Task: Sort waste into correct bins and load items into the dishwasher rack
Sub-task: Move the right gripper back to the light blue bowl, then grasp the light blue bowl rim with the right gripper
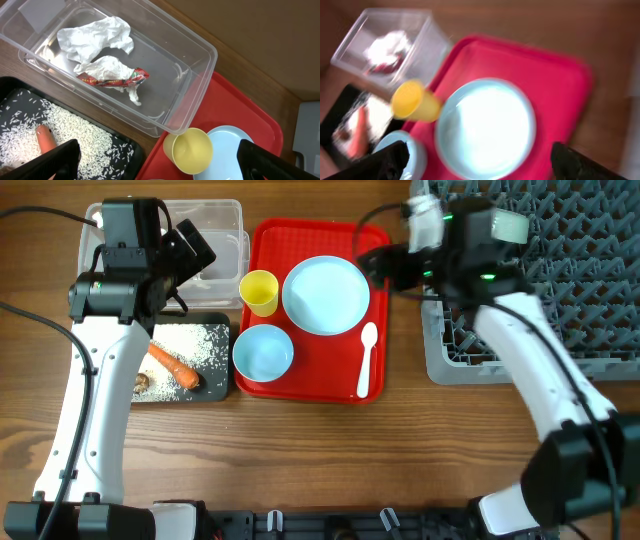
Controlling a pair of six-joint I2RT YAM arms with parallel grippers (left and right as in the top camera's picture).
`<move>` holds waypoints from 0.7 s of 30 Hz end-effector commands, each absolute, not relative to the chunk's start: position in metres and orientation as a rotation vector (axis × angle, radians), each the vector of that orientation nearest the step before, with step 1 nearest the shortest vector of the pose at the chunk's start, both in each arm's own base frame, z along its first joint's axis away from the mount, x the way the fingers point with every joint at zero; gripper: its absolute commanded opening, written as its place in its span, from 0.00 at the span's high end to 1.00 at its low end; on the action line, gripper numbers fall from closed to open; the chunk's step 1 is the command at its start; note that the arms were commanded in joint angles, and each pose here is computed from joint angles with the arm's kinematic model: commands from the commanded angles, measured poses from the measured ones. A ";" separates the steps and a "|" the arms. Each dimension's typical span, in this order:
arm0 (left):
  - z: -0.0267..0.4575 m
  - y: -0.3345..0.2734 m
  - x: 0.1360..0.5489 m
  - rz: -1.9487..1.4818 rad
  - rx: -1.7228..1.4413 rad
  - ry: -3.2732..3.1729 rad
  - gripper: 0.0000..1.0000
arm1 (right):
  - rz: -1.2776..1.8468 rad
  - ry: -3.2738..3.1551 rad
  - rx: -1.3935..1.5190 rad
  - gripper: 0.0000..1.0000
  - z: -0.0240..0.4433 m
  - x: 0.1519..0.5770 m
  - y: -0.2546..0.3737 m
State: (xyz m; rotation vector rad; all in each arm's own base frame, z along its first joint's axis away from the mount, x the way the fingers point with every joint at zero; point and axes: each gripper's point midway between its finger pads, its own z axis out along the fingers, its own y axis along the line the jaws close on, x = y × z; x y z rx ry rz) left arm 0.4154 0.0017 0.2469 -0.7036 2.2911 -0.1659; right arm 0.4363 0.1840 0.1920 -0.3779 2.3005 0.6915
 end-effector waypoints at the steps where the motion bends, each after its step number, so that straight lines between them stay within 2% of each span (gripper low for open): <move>1: 0.246 0.006 0.415 -0.153 -0.722 2.286 0.00 | 0.740 2.385 -0.454 0.12 0.161 0.419 0.224; 5: 0.246 0.006 0.415 -0.153 -0.722 2.286 0.00 | 0.786 2.446 -0.498 0.18 0.148 0.396 0.257; 8: 0.246 0.006 0.415 -0.153 -0.722 2.286 0.00 | 0.761 2.522 -0.441 0.20 0.137 0.381 0.272; 12: 0.246 0.006 0.415 -0.153 -0.722 2.286 0.00 | 0.677 2.595 -0.429 0.23 0.112 0.370 0.286; 16: 0.246 0.006 0.415 -0.153 -0.722 2.286 0.00 | 0.661 2.691 -0.414 0.30 0.072 0.360 0.300; 21: 0.246 0.006 0.415 -0.153 -0.722 2.286 0.00 | 0.783 2.726 -0.451 0.37 0.047 0.355 0.316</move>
